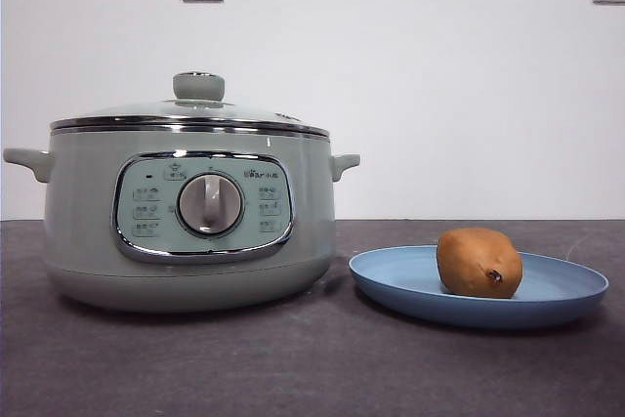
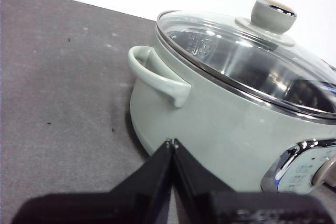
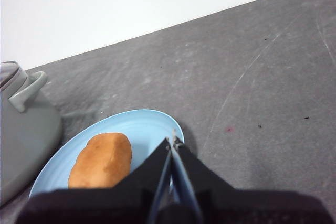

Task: Take the potato out from the steamer,put the potato on the plate,close the lid

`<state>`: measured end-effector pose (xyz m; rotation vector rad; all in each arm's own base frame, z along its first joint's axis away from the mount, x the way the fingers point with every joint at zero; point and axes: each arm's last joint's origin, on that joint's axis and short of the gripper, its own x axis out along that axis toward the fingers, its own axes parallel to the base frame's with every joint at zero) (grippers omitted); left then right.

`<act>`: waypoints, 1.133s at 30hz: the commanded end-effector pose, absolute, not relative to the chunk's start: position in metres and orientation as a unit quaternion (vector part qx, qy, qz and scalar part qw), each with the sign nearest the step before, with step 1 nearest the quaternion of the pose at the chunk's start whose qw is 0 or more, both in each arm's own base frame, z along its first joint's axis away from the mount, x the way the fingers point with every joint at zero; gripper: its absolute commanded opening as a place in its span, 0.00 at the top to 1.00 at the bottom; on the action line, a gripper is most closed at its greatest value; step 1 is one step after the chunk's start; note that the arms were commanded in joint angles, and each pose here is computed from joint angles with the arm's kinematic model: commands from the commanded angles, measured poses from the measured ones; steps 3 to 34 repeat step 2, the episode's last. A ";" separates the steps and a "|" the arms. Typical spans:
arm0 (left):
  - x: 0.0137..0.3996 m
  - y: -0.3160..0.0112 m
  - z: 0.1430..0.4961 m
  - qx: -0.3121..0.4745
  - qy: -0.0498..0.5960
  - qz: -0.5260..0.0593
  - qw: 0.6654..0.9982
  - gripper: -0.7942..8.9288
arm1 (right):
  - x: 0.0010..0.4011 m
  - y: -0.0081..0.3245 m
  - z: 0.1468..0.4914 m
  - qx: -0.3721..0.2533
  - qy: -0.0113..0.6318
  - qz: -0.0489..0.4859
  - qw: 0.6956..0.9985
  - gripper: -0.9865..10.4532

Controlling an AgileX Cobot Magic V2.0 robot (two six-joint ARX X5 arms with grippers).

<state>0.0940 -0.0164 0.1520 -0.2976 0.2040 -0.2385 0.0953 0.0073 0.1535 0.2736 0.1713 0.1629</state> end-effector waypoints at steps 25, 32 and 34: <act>0.095 -0.016 0.148 -0.149 0.105 -0.115 0.976 0.92 | 0.096 0.007 0.149 0.139 0.093 0.077 0.983 0.91; 0.095 -0.016 0.148 -0.149 0.105 -0.115 0.976 0.92 | 0.096 0.007 0.149 0.139 0.093 0.077 0.983 0.91; 0.095 -0.016 0.148 -0.149 0.105 -0.115 0.976 0.92 | 0.096 0.007 0.149 0.139 0.093 0.077 0.983 0.91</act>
